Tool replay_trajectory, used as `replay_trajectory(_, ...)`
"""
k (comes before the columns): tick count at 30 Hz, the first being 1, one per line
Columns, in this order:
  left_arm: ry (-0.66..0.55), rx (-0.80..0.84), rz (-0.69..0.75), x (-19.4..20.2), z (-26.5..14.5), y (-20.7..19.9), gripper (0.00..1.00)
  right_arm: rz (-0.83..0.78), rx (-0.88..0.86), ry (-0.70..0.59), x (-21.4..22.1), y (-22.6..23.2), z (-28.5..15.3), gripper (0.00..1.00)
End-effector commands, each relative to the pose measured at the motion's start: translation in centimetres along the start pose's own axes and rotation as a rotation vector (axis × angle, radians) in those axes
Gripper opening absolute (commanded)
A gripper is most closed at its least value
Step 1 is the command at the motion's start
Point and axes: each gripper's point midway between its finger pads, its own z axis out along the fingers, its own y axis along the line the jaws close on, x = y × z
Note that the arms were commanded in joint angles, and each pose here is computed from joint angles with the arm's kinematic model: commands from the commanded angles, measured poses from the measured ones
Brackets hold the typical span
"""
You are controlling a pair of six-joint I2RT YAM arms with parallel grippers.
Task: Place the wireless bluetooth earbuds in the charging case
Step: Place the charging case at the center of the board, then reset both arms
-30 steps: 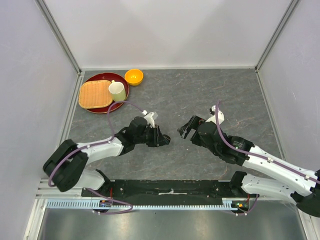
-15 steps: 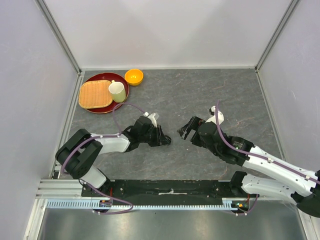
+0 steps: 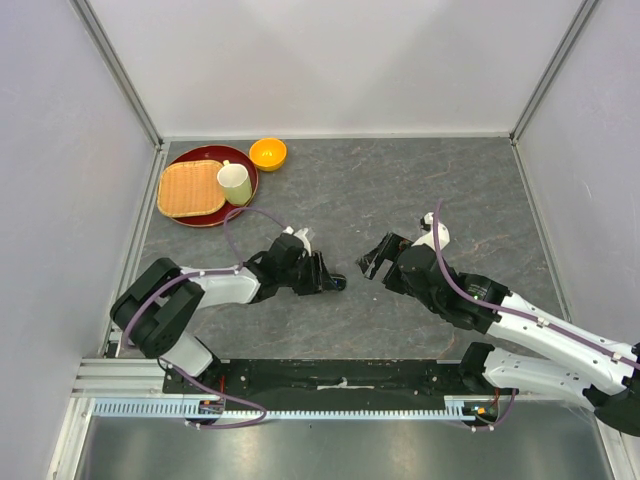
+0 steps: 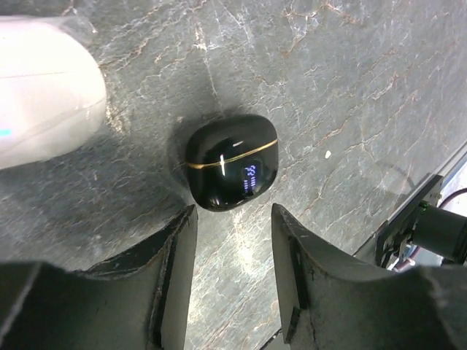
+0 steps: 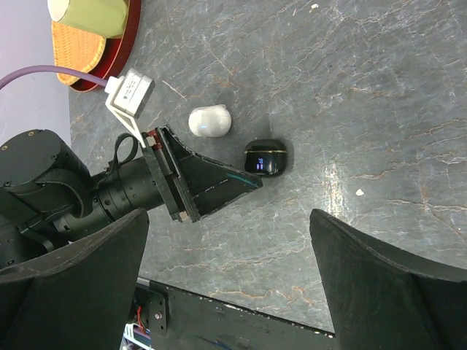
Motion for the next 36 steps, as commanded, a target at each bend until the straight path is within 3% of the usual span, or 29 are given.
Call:
replay_trajectory(1, -0.054, -0.046, -0.002, -1.5, -1.2, -0.1, 0.52, 0.003, 0.011, -0.018, -0.3, -0.4, 0.1, 0.98)
replay_trajectory(6, -0.103, -0.084, 0.03, -2.0, -2.9, 0.3, 0.54, -0.005, 0.007, -0.03, -0.6, -0.4, -0.2, 0.98)
replay_trajectory(11, -0.234, -0.109, 0.123, -4.1, -6.9, -0.4, 0.64, -0.057, 0.073, -0.103, -2.3, -2.0, -0.4, 0.98)
replay_trajectory(13, -0.279, -0.11, 0.158, -4.8, -8.4, -0.7, 0.84, -0.102, 0.115, -0.118, -2.8, -3.2, -0.2, 0.98)
replay_trajectory(14, -0.368, -0.138, 0.184, -6.3, -10.0, -0.7, 0.85, -0.104, 0.148, -0.123, -3.5, -4.2, 0.2, 0.98)
replay_trajectory(17, -0.48, -0.167, 0.275, -7.6, -12.9, -0.5, 0.87, -0.129, 0.233, -0.053, -4.3, -7.4, 1.8, 0.98)
replay_trajectory(21, -0.534, -0.228, 0.364, -7.7, -15.2, 0.7, 0.88, -0.127, 0.331, 0.041, -5.6, -11.9, 3.7, 0.98)
replay_trajectory(29, -0.607, -0.367, 0.197, -7.5, -19.6, 2.9, 0.89, -0.039, 0.429, -0.019, -10.1, -17.7, 4.1, 0.98)
replay_trajectory(36, -0.784, -0.37, 0.078, -8.6, -22.7, 3.5, 0.9, -0.053, 0.562, -0.102, -11.3, -21.4, 4.5, 0.98)
